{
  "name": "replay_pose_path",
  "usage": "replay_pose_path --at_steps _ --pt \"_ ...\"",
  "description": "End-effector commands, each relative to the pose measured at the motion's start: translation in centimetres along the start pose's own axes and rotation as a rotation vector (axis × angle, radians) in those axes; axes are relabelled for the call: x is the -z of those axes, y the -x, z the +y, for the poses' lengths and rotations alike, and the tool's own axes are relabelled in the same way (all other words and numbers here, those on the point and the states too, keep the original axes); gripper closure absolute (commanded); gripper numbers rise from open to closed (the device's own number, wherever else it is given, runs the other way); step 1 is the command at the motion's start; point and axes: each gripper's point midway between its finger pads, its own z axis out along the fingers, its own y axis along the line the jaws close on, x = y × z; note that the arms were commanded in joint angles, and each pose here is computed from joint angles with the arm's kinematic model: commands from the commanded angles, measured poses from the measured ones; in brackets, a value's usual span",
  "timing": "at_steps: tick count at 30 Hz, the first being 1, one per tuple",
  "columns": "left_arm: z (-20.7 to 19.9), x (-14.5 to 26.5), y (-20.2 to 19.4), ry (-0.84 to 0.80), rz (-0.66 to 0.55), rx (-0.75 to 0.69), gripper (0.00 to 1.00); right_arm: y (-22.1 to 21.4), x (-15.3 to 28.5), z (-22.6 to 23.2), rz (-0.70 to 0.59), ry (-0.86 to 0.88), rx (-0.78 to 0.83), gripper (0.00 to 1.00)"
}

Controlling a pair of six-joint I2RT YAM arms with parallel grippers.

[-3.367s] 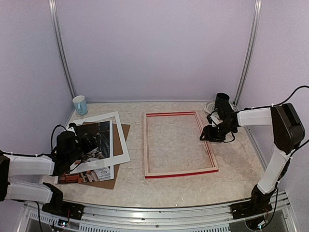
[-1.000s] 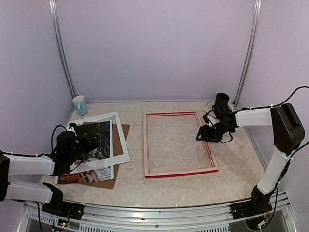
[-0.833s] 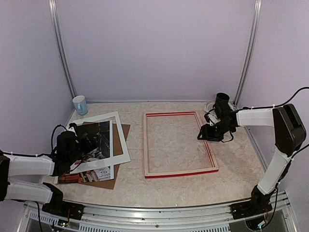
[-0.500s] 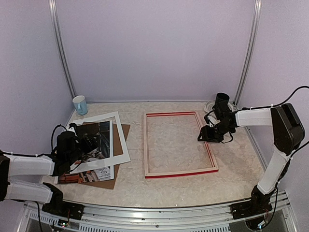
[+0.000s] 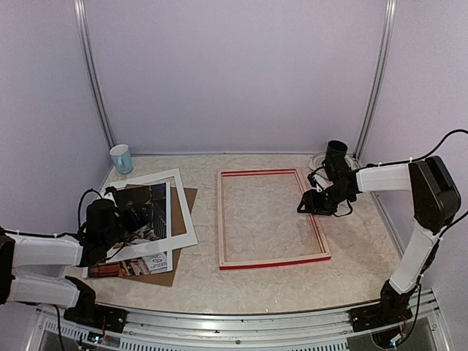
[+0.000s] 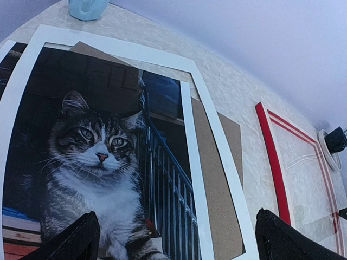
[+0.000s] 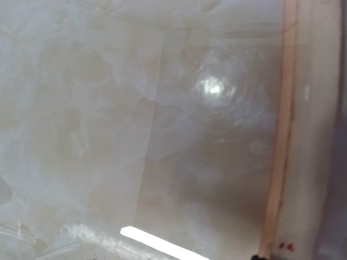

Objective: Put the photo into the frame
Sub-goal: Press the glass panel against the frame body.

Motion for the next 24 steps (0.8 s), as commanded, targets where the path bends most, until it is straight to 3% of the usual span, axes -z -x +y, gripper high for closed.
replay_pose_path --at_steps 1,9,14,24 --pt "-0.4 0.1 -0.1 -0.02 -0.002 -0.018 0.01 -0.8 0.2 0.0 0.021 0.012 -0.015 0.4" --pt "-1.7 0.1 -0.2 -0.058 0.001 -0.044 0.01 2.0 2.9 -1.6 -0.058 -0.042 -0.031 0.4" --pt "-4.9 0.4 -0.7 -0.156 0.011 -0.116 0.01 1.7 2.4 -3.1 -0.056 -0.033 -0.066 0.4" --pt "-12.1 -1.7 -4.8 -0.305 0.208 -0.162 0.01 1.2 0.6 -3.2 -0.048 0.107 -0.139 0.36"
